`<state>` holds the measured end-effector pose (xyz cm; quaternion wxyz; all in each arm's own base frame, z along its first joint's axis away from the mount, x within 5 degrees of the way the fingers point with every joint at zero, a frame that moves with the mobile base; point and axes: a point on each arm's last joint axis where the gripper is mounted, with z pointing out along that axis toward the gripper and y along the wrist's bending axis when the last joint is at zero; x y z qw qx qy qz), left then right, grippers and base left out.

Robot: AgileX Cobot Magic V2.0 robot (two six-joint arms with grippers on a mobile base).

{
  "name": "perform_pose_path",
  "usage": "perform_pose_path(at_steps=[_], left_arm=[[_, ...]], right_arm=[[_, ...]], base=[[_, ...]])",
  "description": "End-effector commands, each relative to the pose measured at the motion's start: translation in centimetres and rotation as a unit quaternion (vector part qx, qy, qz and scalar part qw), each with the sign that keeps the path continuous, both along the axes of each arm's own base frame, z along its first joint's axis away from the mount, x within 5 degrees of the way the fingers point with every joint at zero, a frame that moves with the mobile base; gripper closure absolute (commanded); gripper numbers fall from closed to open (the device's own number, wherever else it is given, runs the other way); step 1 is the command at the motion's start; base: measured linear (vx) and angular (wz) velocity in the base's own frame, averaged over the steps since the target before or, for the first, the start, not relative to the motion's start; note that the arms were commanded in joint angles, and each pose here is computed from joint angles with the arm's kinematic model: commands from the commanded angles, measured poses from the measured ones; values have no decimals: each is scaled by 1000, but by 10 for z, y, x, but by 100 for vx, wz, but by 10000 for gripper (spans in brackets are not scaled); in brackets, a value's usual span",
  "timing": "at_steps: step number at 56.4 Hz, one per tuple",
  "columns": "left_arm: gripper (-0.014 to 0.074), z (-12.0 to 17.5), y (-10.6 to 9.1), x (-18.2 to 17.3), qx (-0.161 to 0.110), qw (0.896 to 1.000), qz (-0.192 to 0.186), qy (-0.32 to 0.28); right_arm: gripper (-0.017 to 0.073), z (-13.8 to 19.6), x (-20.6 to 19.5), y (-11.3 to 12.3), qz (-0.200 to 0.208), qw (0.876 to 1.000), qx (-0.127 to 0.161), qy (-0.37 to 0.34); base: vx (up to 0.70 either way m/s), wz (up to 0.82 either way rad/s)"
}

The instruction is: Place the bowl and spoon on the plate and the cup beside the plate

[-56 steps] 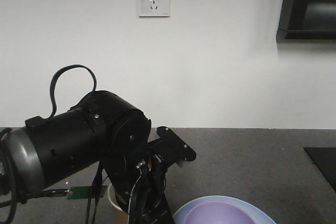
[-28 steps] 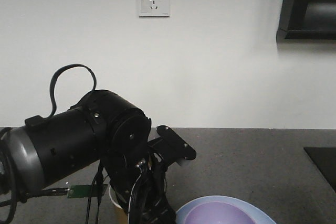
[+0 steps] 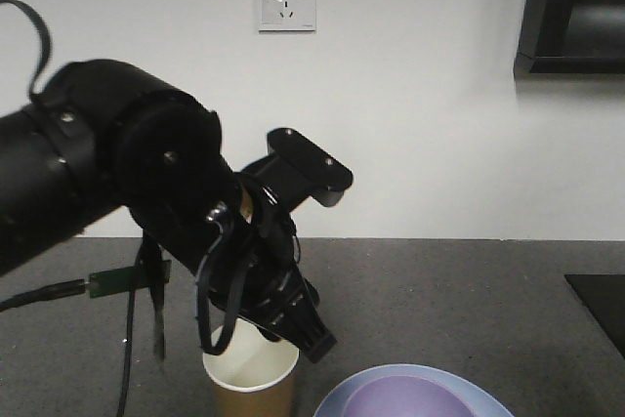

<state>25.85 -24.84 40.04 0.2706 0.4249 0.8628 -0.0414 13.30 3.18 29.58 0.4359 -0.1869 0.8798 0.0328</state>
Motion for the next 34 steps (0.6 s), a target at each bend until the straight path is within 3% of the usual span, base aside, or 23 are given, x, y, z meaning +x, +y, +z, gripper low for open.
perform_pose_path(at_steps=[1,9,14,22,28,34], left_arm=[[293,46,24,-20,-38,997,9,-65],[606,76,46,-40,-75,991,9,-111],[602,92,62,-57,-113,982,4,-151],[599,79,87,-84,-159,969,-1,-188],[599,40,106,-105,-193,962,4,-194],[599,3,122,-124,-246,945,4,-216]], right_arm=[[568,15,4,0,-5,999,7,-53],[568,16,5,0,-6,998,10,-57],[568,16,5,1,-6,998,17,-55],[568,24,-4,0,-3,996,30,-87],[568,31,-21,-3,-5,985,45,-169],[568,24,-42,-8,-15,969,73,-236]], base=[[0,0],[0,0],[0,0],[0,0],[0,0],[0,0]])
